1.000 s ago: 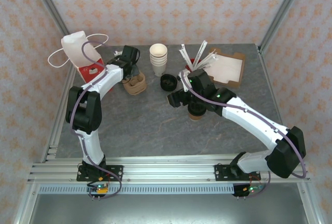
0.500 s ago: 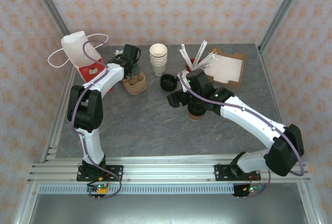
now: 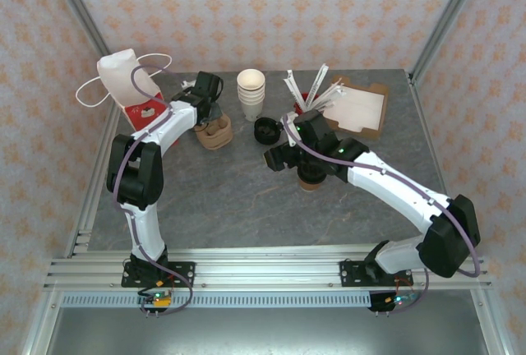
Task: Pack the takeout coffee
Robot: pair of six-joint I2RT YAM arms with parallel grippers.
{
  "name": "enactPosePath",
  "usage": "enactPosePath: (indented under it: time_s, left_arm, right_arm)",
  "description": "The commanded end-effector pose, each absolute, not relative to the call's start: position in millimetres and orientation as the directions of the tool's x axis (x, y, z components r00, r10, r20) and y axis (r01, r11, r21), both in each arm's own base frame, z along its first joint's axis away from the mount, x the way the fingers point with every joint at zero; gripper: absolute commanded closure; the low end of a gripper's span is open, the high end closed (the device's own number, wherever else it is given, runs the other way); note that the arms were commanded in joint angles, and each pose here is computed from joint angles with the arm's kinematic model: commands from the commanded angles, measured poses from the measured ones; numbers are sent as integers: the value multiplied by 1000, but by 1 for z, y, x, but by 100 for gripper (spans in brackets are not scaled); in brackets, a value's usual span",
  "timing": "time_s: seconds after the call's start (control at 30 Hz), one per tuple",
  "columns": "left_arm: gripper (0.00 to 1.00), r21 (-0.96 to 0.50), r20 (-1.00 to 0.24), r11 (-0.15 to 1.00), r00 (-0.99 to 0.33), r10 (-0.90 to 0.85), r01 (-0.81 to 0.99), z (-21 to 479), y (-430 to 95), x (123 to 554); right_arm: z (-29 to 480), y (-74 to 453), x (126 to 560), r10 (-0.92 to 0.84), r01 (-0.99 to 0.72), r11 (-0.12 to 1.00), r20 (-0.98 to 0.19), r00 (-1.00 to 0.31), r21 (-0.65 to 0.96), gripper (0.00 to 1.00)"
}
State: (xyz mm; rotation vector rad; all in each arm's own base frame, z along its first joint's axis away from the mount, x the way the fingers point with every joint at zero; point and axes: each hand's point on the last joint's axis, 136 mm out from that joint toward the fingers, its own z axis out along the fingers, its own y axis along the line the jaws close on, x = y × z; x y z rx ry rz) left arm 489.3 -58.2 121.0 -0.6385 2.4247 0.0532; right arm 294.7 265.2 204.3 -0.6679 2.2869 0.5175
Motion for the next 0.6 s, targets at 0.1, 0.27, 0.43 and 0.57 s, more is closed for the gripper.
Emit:
enactPosePath:
  time_s: [0.1,0.27,0.43,0.57]
  left_arm:
    - [53,-74,-582,865,-683,-442,-496,121,-48,478]
    - [53,-62,-571,869,-696,-434,-491,117,-49,482]
    - [53,-65,-565,868,-699,-438,-492,115,-50,484]
    - [53,-49,-558,871,-710,-430,-489,111,-50,484]
  right_arm:
    - [203,269,293,-316,-599,780,-711,-628,182,12]
    - [201,269,293,-317,-599,780,-709,-630,183,13]
    - [201,268,294,-320,-598,782,-709,-629,177,12]
    - [199,269,294,-322,-598,782,-706,-631,177,12]
